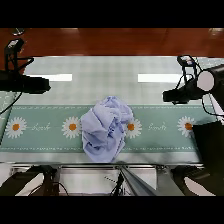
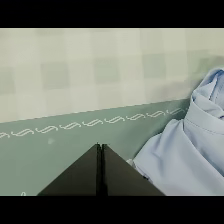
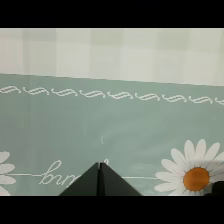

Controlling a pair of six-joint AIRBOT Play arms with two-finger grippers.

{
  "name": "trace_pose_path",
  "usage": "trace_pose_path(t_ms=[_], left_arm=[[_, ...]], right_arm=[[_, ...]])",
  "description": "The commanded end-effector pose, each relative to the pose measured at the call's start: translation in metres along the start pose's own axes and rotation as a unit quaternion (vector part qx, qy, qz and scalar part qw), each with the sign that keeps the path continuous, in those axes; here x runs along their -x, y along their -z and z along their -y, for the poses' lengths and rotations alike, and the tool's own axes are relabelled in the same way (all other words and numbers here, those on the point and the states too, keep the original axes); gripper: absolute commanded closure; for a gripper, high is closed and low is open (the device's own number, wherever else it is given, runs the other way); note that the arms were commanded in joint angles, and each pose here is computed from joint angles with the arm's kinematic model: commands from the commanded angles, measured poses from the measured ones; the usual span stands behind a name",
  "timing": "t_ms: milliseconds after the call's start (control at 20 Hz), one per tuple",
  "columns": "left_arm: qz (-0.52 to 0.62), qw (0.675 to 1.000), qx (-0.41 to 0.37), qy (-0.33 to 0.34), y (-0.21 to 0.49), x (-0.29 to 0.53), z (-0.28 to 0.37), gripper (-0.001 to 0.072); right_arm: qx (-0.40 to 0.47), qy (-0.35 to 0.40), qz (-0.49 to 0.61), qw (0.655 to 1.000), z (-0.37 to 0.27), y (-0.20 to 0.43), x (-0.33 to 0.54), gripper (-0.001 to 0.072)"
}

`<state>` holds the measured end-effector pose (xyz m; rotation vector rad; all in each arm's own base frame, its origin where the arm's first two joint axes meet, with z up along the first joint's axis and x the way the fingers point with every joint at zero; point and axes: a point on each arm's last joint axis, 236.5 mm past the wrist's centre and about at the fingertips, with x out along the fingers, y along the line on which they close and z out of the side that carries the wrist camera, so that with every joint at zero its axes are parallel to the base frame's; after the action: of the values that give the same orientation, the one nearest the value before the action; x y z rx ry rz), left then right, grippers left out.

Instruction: Fold the shirts.

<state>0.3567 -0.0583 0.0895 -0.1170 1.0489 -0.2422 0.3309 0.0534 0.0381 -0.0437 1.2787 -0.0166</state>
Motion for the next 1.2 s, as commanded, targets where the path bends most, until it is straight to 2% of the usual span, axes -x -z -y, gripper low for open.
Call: trace_pose_path(t_ms=[0, 550, 850, 900, 950, 1000, 1150], left_arm=[[0.0, 1.0, 0.0, 0.0, 0.0, 0.0, 0.0, 0.0684], [0.0, 1.0, 0.0, 0.0, 0.0, 0.0, 0.0, 0.0684], [0.039, 0.999, 0.008, 0.005, -0.021, -0.005, 0.001, 0.0679], [0.045, 0.999, 0.012, 0.01, -0.025, -0.008, 0.002, 0.0542], [0.045, 0.998, 0.023, 0.025, -0.026, -0.012, 0.008, -0.0007], [0.037, 0.998, 0.036, 0.042, -0.025, -0.017, 0.015, 0.0004], [-0.052, 0.99, 0.038, 0.126, 0.012, -0.034, 0.06, 0.0007]], right_arm=[[0.0, 0.0, 0.0, 1.0, 0.0, 0.0, 0.0, 0.069], [0.0, 0.0, 0.001, 1.0, 0.0, 0.0, 0.0, 0.069], [-0.004, -0.013, 0.093, 0.996, -0.006, -0.044, 0.004, 0.069], [0.0, -0.005, 0.108, 0.994, -0.002, -0.051, 0.006, 0.0678], [0.002, 0.008, 0.119, 0.993, 0.004, -0.056, 0.007, 0.0453], [0.0, 0.023, 0.123, 0.992, 0.011, -0.058, 0.007, 0.0072], [-0.021, 0.059, 0.08, 0.995, 0.033, -0.036, 0.006, 0.0093]])
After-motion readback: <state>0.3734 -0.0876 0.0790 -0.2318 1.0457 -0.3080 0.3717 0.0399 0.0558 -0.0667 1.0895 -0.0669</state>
